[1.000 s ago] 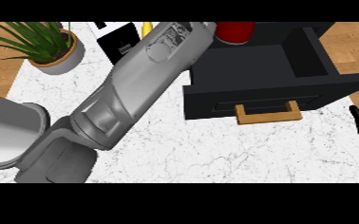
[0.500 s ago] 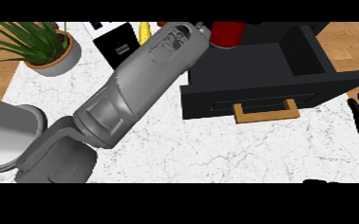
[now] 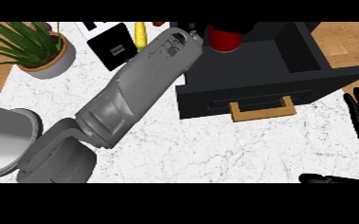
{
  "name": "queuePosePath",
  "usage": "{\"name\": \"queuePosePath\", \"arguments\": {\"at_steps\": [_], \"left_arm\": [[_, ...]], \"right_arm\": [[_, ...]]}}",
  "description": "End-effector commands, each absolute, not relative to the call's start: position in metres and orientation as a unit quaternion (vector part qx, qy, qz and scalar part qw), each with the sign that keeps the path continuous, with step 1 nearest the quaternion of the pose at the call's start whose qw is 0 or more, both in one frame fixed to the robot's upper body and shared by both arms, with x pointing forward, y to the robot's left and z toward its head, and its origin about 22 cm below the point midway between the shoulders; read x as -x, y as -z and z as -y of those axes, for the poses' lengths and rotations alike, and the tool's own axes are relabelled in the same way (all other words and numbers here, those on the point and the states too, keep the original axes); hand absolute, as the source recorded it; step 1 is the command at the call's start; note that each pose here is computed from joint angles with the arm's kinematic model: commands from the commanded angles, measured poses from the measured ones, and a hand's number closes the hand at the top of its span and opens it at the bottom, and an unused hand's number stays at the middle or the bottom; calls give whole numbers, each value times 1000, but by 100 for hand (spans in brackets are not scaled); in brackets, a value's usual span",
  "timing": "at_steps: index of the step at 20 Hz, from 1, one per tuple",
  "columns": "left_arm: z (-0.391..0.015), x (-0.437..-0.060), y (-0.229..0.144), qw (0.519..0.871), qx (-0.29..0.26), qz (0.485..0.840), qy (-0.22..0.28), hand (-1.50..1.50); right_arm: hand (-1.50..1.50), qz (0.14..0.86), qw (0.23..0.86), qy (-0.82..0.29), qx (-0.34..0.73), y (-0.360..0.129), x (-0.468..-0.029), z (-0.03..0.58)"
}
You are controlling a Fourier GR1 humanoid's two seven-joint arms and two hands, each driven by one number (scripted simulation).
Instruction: Pick up the can, place it into the drawer and close the drawer
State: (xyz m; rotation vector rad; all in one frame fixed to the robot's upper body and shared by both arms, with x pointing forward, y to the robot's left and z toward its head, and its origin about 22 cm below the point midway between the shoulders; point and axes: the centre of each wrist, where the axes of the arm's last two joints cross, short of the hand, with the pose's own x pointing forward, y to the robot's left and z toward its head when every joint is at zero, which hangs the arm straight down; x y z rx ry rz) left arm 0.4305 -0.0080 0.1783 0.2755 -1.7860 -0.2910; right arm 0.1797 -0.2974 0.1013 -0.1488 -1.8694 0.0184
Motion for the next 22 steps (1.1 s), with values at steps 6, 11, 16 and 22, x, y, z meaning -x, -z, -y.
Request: {"name": "queuePosePath", "arguments": {"at_steps": [6,11,16,22], "left_arm": [[1,-431,-159,610,-146,772,104,-150],[0,-428,-150,610,-147,772,98,-150],[8,-424,-157,617,-147,770,72,-150],[12,-427,-177,627,-117,768,58,-150]], "right_arm": [[-150,807,586,-18,66,-118,-182,293],[-150,803,592,-23,68,-110,-176,290],[-150,822,561,-44,88,-126,-180,286],[-150,831,520,-119,159,-143,-184,296]]}}
